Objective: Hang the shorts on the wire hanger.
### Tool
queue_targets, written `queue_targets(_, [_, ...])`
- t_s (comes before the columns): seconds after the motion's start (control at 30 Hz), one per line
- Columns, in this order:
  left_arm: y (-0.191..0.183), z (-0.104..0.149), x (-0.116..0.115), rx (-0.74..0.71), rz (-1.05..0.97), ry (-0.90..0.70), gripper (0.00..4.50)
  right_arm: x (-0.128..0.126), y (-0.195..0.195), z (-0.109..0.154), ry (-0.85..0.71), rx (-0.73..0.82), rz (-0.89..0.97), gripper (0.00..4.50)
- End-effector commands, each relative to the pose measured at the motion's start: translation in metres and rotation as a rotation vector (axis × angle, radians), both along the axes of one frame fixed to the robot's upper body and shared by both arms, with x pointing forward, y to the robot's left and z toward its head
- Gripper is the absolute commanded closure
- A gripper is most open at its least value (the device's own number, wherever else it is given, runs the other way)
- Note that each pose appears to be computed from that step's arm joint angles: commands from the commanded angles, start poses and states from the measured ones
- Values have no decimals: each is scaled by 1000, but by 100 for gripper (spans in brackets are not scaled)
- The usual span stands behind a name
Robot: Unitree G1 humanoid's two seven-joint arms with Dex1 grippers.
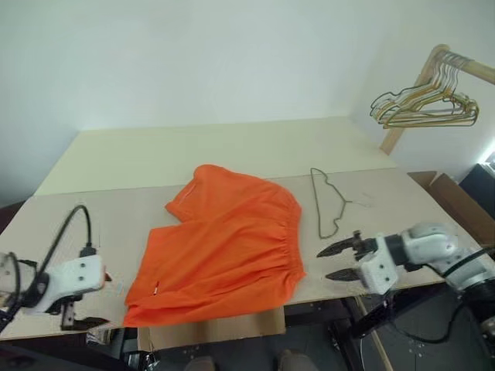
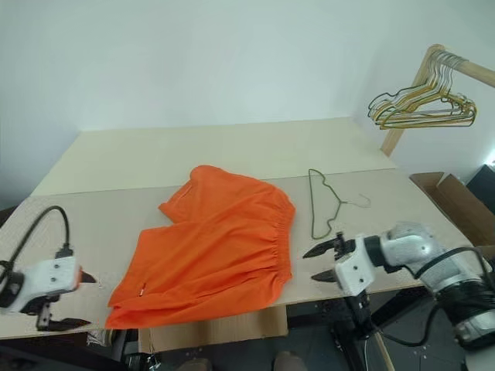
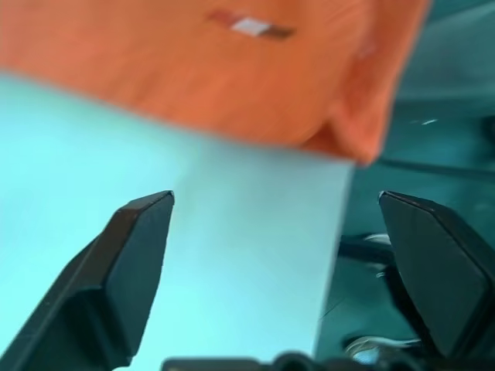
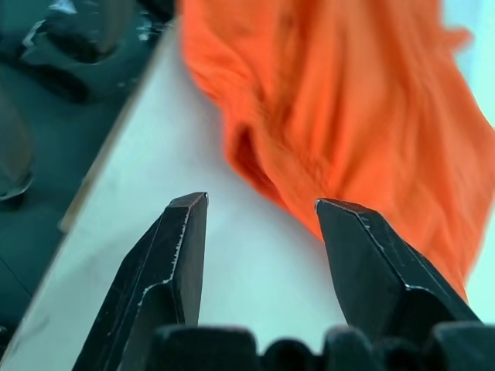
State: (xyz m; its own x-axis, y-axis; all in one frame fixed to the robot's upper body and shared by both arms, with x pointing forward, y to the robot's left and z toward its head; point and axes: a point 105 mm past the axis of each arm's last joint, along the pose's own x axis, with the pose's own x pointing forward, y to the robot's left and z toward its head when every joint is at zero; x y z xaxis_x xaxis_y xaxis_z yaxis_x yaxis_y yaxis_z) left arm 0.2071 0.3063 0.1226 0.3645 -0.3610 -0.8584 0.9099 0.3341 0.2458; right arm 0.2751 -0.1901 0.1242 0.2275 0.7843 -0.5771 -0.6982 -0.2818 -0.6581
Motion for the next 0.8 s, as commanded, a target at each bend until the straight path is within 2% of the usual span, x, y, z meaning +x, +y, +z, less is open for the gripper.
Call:
queue_targets(0.03, [-26, 37, 23, -253, -29, -207, 2, 29, -9, 36, 23, 138, -223, 181])
queue_targets(0.17, [-63, 54, 37, -572, -75, -292, 2, 69, -14, 41, 165, 283, -575, 181])
queue_targets(0.23, [-75, 53, 39, -646, -89, -293, 2, 82, -15, 32, 271, 270, -753, 181])
queue_targets(0.43, [-114, 55, 39, -909, -128, -274, 2, 113, -4, 4, 458, 525, -1195, 181])
queue_targets(0.53, [-123, 56, 38, -945, -148, -253, 2, 117, -3, -10, 522, 588, -1335, 181])
queue_targets(0.8, [-136, 45, 40, -882, -180, -221, 2, 126, -6, -37, 527, 610, -1476, 181])
